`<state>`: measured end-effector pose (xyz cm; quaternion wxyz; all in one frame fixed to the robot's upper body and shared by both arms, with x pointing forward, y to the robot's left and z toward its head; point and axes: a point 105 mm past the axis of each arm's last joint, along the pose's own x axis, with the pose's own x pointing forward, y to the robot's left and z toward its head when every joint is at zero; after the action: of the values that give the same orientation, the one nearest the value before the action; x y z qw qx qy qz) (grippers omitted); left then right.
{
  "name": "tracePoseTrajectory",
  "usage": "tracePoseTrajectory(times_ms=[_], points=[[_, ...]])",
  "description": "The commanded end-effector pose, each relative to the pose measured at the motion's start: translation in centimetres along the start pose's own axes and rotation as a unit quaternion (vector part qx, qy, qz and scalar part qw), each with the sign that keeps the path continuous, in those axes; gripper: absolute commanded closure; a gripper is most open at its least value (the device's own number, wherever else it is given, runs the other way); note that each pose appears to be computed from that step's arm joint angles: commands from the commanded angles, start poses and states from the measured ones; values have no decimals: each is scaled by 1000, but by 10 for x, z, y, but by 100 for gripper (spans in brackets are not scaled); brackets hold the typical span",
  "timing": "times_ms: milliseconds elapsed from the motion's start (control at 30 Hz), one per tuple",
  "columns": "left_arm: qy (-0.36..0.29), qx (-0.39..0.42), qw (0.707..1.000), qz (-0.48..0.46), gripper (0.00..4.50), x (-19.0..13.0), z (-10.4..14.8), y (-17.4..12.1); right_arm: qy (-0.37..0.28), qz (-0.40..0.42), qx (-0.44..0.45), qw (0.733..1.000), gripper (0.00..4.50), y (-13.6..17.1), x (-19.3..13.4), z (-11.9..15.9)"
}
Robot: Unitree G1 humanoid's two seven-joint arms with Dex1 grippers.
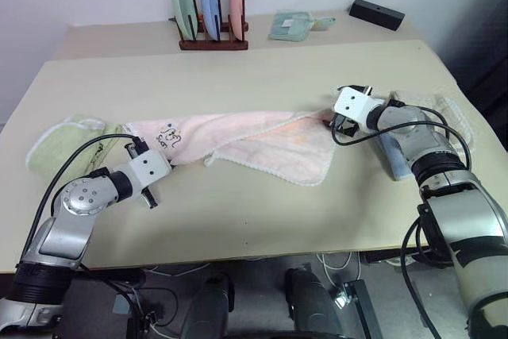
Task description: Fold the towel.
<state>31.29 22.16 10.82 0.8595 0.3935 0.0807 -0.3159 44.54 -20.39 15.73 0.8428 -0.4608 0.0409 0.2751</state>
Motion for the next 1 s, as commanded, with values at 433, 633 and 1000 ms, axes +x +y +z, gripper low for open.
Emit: tracePoseTrajectory(times_ms=[433,633,1000], points=[[-2,5,1000,0,450,-7,2,2,-26,7,90,996,432,-10,4,14],[-4,-14,1000,23,450,-8,3,13,-57,-9,64,996,442,-21,-5,22],[-162,-77,936,304,450,0,88,180,-116,-209,-41,970,442,-134,-56,90]])
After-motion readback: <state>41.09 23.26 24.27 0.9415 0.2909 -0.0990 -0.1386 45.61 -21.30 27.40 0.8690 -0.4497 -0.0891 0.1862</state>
